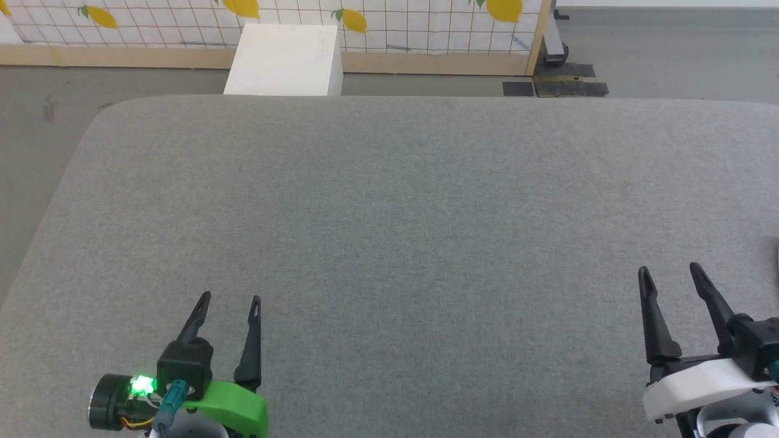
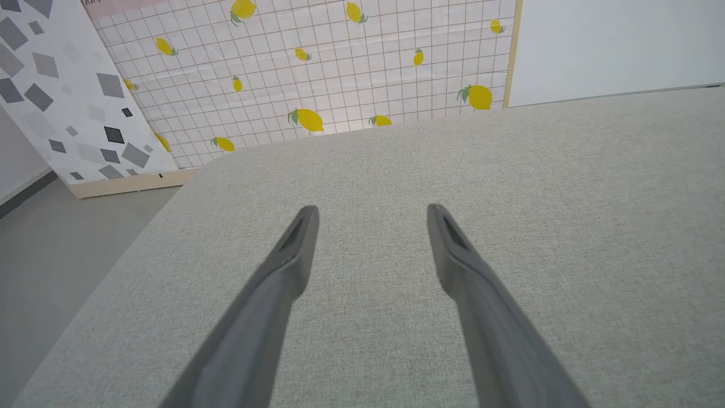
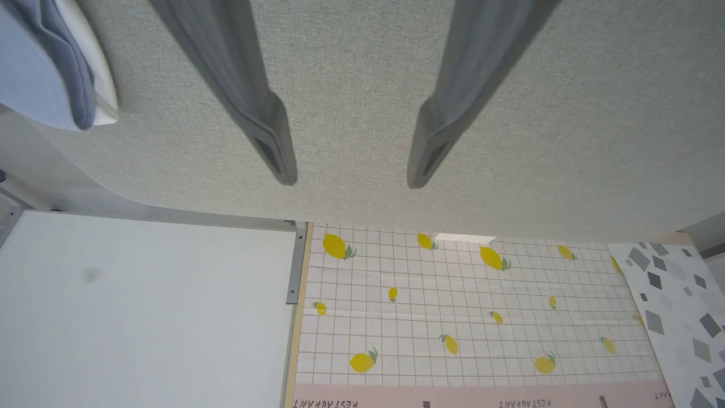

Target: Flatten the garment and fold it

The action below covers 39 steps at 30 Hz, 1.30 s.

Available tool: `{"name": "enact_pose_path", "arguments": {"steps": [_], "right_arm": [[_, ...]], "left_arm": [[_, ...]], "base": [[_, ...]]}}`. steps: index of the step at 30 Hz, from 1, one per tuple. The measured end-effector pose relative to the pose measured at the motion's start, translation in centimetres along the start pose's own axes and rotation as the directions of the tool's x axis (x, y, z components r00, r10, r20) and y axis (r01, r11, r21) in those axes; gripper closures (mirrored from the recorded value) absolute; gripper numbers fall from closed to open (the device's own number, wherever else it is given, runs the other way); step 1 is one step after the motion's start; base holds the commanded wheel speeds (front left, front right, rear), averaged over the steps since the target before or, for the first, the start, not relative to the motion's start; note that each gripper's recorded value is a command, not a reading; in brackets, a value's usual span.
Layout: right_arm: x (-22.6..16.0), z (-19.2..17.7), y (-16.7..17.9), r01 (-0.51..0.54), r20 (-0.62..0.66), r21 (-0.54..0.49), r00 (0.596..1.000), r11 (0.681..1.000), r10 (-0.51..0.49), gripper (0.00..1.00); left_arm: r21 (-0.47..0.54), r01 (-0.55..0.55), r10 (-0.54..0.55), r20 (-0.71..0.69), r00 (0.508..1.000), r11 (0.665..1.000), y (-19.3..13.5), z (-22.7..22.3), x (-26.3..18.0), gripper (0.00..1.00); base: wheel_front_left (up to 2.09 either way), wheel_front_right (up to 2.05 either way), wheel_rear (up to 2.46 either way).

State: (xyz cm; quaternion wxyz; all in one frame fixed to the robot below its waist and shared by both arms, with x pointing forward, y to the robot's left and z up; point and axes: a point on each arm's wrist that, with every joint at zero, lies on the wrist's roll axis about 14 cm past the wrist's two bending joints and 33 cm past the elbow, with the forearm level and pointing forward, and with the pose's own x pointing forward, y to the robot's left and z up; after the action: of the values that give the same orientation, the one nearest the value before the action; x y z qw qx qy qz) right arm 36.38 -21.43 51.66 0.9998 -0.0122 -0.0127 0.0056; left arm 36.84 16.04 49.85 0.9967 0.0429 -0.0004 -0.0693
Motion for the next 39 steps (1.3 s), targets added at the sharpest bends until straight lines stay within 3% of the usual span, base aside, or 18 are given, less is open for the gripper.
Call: {"name": "enact_pose_path", "arguments": {"steps": [30,31,39], "right_arm": [[-0.31,0.25,0.01,0.013,0.01,0.016,1.0,1.0,-0.013,0.0],[-0.31,0.24,0.01,0.013,0.009,0.016,1.0,1.0,-0.013,1.0],[-0.31,0.3,0.12,0.009,0.011,0.016,1.0,1.0,-0.009,1.0]], "left_arm": [[-0.019,0.015,-0.015,0.009,1.0,1.0,-0.72,0.21,-0.02,0.0],[-0.027,0.016,-0.016,0.008,1.0,1.0,-0.75,0.22,-0.02,1.0],[-0.031,0.013,-0.013,0.004,1.0,0.999,-0.76,0.24,-0.01,1.0]], "base": [[0.0,0.0,0.0],[0.0,0.0,0.0],[0.0,0.0,0.0]]}}
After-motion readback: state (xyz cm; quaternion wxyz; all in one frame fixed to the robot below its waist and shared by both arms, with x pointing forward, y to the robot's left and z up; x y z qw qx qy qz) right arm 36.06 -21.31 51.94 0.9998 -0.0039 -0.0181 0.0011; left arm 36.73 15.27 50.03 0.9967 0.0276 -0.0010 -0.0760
